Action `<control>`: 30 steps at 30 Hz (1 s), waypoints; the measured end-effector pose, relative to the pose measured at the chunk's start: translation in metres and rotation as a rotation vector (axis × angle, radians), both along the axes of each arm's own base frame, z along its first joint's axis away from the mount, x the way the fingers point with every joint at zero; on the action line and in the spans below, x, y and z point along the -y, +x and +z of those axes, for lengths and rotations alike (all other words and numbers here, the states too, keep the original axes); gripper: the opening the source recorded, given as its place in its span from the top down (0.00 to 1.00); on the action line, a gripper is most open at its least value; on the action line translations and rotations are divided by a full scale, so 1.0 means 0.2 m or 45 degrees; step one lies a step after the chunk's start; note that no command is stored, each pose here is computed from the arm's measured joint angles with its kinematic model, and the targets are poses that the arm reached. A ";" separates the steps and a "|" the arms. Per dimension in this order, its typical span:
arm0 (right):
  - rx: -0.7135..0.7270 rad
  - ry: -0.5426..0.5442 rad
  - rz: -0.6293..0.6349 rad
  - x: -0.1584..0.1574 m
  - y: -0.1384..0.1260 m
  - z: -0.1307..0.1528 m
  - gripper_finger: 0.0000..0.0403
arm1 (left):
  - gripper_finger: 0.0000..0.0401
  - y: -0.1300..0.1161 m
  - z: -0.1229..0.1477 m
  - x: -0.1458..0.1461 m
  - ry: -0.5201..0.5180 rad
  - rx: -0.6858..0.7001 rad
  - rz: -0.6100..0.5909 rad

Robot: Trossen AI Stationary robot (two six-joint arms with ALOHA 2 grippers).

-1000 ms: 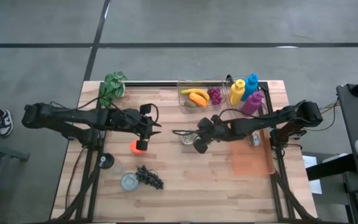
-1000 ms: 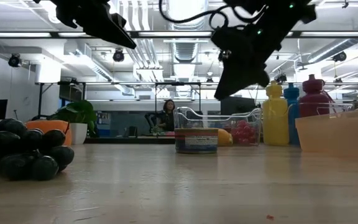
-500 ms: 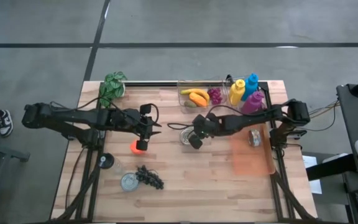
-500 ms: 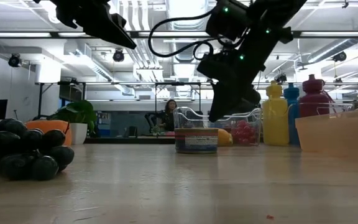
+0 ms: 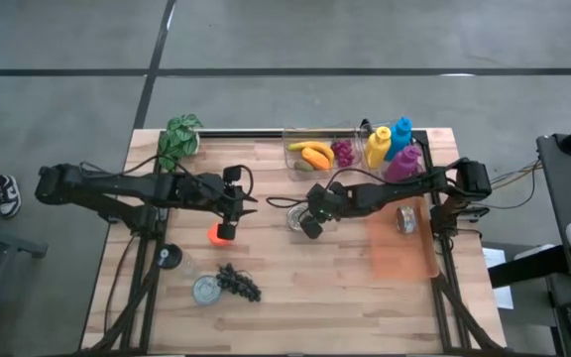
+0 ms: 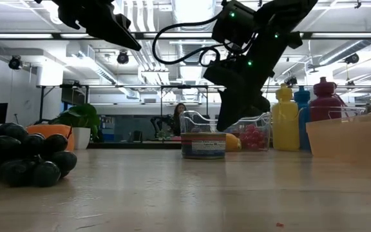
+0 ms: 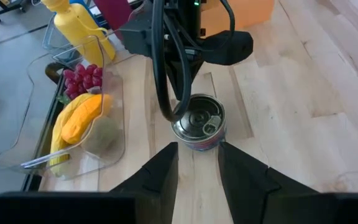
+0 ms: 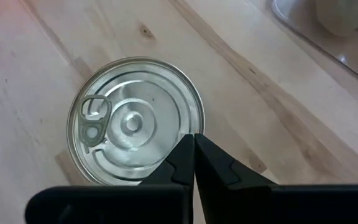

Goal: Pick & Place Food Item
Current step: Put the blue and pink tuna can into the orange bin

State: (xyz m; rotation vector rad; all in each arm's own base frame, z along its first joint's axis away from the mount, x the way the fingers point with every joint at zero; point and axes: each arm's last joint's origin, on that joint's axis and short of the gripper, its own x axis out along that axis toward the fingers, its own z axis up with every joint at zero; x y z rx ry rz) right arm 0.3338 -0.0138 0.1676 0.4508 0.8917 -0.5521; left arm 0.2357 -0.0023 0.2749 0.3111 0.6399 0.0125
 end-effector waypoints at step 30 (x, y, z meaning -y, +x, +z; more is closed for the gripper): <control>-0.018 0.010 -0.010 0.00 -0.01 -0.01 0.98 | 0.71 0.00 0.00 0.00 0.000 0.000 0.000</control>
